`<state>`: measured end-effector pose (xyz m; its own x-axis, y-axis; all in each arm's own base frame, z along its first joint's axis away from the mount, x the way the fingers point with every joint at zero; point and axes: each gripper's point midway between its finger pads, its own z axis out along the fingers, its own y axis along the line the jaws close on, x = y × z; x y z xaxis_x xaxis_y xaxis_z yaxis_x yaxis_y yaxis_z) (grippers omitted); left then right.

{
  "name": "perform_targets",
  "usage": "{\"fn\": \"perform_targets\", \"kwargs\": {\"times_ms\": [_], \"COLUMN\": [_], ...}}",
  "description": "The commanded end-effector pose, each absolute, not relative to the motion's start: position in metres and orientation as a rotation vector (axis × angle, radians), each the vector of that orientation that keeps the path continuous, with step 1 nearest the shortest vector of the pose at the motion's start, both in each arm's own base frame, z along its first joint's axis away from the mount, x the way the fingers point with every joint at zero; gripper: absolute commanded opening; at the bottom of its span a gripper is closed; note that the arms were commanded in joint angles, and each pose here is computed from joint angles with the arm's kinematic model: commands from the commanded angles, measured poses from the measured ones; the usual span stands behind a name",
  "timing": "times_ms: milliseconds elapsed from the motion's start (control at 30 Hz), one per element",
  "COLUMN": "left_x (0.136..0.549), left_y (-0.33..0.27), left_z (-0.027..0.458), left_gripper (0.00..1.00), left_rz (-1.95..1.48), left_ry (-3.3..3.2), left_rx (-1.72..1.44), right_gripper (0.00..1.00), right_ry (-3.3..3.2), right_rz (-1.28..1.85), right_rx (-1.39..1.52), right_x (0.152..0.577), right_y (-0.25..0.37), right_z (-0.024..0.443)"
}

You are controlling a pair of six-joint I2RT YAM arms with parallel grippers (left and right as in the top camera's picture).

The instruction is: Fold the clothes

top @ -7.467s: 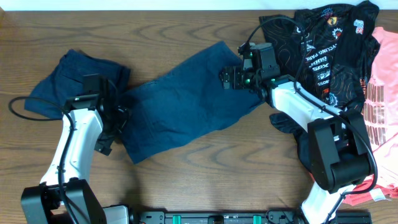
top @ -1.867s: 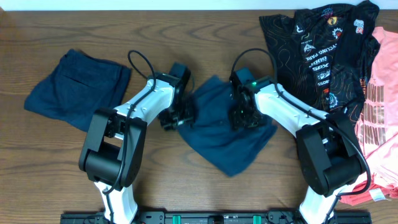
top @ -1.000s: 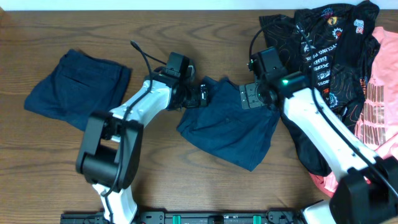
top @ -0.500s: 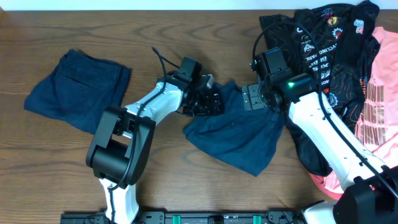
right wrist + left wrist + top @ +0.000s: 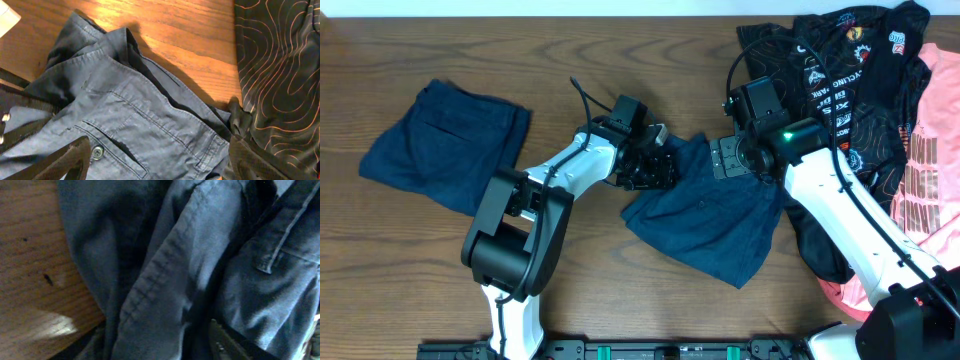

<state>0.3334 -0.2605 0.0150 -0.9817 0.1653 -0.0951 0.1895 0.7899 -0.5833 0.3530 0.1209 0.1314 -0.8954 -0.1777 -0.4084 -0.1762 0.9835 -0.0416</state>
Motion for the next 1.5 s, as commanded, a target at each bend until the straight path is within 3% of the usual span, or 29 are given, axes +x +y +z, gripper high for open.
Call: {"fn": "perform_targets", "kwargs": {"times_ms": [0,200,500,800,867,1000,1100,1133,1267,1467], "left_x": [0.323,0.316,0.317,0.303,0.298,0.288,0.288,0.288,0.302,0.369], "left_y": [-0.257,-0.269,-0.267,-0.275,-0.273,-0.269,-0.27,-0.27,-0.258,-0.173], "left_z": [0.004,0.027,0.034,0.027,0.016,-0.006,-0.013,-0.014,-0.016,0.021], "left_gripper": [0.7,0.78,0.89,0.89,0.82,0.55,0.14,0.06,0.06,0.06], "left_rz": [-0.96,-1.27,-1.36,-1.324,-1.229,-0.998,-0.877,-0.856,-0.719,-0.345], "left_ry": [2.984,2.922,2.904,2.93,2.967,3.027,3.028,3.023,3.011,2.927], "left_rx": [0.287,0.317,0.284,0.358,0.375,0.429,0.471,0.482,0.454,0.179], "right_gripper": [0.87,0.88,0.88,0.87,0.87,0.87,0.87,0.87,0.87,0.87], "right_ry": [2.69,2.7,2.705,2.706,2.706,2.71,2.716,2.719,2.733,2.745], "right_rz": [0.001,-0.004,-0.005,-0.006,-0.006,-0.007,-0.01,-0.011,-0.017,-0.023], "right_rx": [-0.233,-0.234,-0.235,-0.236,-0.236,-0.236,-0.237,-0.238,-0.24,-0.242], "right_x": [0.356,0.354,0.353,0.353,0.353,0.352,0.35,0.35,0.347,0.344], "right_y": [0.119,0.118,0.117,0.117,0.117,0.117,0.116,0.116,0.115,0.114], "right_z": [0.139,0.138,0.137,0.137,0.137,0.137,0.136,0.136,0.135,0.134]}}
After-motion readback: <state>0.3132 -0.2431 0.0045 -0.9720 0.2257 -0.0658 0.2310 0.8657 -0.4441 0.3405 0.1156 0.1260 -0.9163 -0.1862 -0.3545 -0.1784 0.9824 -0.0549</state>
